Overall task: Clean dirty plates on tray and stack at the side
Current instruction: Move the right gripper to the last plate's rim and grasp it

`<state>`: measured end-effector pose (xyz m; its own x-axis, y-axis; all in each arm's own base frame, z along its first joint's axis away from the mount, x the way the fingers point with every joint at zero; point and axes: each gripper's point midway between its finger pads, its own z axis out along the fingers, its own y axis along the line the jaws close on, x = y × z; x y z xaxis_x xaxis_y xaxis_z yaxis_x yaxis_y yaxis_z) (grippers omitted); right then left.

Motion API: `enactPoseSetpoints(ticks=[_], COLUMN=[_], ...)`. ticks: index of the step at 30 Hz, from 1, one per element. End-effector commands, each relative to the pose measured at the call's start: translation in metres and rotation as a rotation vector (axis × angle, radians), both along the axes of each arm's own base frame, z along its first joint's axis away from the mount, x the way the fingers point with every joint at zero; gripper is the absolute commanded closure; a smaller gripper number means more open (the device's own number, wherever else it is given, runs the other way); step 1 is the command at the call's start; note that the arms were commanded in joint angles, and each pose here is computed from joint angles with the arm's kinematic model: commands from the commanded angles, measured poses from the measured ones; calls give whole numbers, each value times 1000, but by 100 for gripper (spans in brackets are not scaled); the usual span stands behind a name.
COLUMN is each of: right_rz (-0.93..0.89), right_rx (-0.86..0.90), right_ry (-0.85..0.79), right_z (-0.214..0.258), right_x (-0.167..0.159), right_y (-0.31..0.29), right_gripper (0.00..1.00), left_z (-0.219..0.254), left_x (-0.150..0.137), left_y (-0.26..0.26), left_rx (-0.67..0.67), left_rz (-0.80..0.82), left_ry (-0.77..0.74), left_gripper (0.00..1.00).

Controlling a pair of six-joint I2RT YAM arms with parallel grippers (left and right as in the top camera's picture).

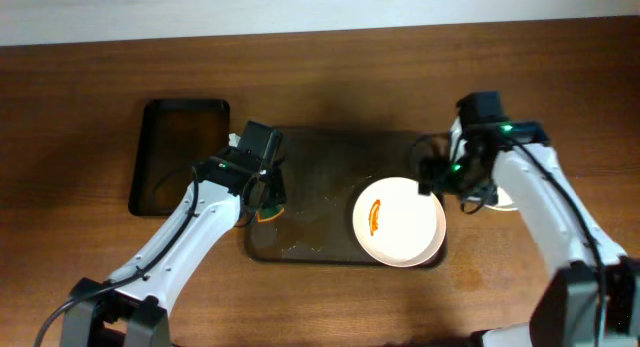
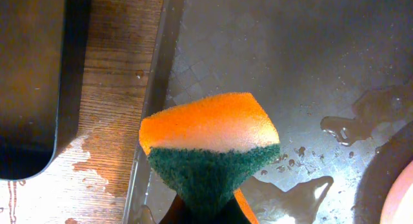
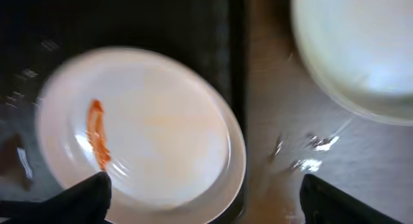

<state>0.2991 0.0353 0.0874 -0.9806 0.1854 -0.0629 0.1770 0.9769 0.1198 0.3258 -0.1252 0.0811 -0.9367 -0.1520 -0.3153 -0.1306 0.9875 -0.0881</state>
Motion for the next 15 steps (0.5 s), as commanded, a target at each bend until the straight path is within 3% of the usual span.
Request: enactPoseSetpoints(ticks=[1,3,4,10,15], right_rz=[-74,-80,-80,-86,-91], right_rx=[-28,-36,-38,-66,-52], right_ry=[80,151,170,185,166], right_z=[-18,-25,-28,-63,-66], right_x=[-8,-21,-26,-43,-39], right_y=[1,0,0,-7,-5], right_gripper=[13,39,47,41,48], left_z=[-1,-1,-1,-1,-2], left_x=[-1,-1,-1,-1,-2], left_y=[2,2,2,2,2], left_rx=[-5,-5,-5,-5,-4], left_rz=[14,14,14,14,14], left_ry=[2,2,2,3,5], left_gripper=[100,100,100,100,100])
